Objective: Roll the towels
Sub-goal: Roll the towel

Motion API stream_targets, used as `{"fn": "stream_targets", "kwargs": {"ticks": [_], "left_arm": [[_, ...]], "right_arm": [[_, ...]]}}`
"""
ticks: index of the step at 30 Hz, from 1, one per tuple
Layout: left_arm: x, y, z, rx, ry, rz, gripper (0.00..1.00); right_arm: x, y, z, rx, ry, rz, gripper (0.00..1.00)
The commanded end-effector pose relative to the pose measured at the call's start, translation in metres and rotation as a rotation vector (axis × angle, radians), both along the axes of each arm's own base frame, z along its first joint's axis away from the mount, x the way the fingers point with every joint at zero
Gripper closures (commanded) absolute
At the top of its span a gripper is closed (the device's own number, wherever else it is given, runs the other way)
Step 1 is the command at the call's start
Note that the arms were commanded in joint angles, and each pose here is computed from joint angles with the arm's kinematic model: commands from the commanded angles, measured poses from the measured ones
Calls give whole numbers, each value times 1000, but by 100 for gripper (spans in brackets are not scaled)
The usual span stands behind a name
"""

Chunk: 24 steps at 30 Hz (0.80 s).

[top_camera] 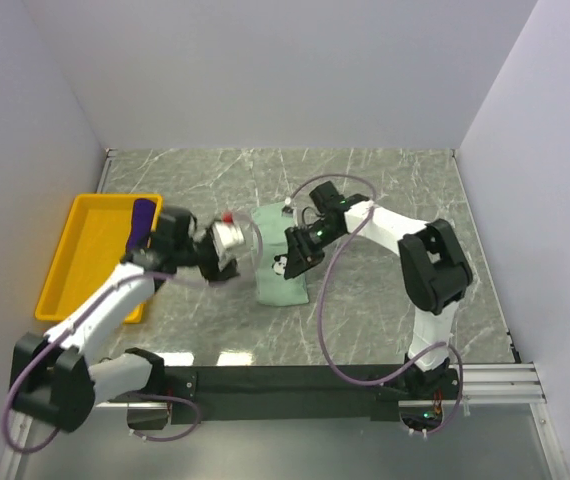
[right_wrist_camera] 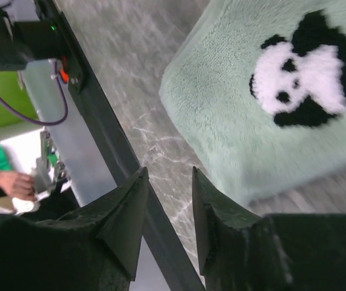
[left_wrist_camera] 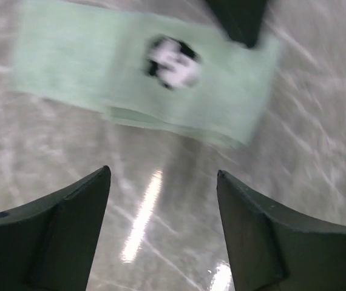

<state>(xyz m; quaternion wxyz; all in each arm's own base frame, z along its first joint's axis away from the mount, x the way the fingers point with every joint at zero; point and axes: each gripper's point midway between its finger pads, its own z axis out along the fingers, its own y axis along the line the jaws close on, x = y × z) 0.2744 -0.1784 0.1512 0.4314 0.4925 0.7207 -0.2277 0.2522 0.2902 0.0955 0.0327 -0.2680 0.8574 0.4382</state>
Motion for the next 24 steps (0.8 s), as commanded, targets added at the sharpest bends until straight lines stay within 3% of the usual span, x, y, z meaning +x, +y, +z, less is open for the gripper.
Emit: {"fn": "stream_targets", "kwargs": {"ticks": [1, 3, 9, 16, 21, 24], "left_arm": [[-18, -13, -14, 149, -242, -155, 26], [-42, -32, -34, 174, -266, -255, 28], [-65, -78, -61, 210, -362, -401, 37], [-57, -106, -81, 252, -429, -453, 54], [-56, -107, -110, 318, -379, -487, 62], [-52, -106, -116, 342, -342, -466, 77]], "right_arm": [[-6, 9, -25, -15, 71, 6, 59], [-3, 9, -45, -51, 107, -15, 61], [5, 11, -62, -93, 129, -38, 67], [2, 8, -66, -108, 158, -47, 70], [4, 7, -56, -93, 150, -43, 71], [10, 7, -39, -70, 106, -45, 72]]}}
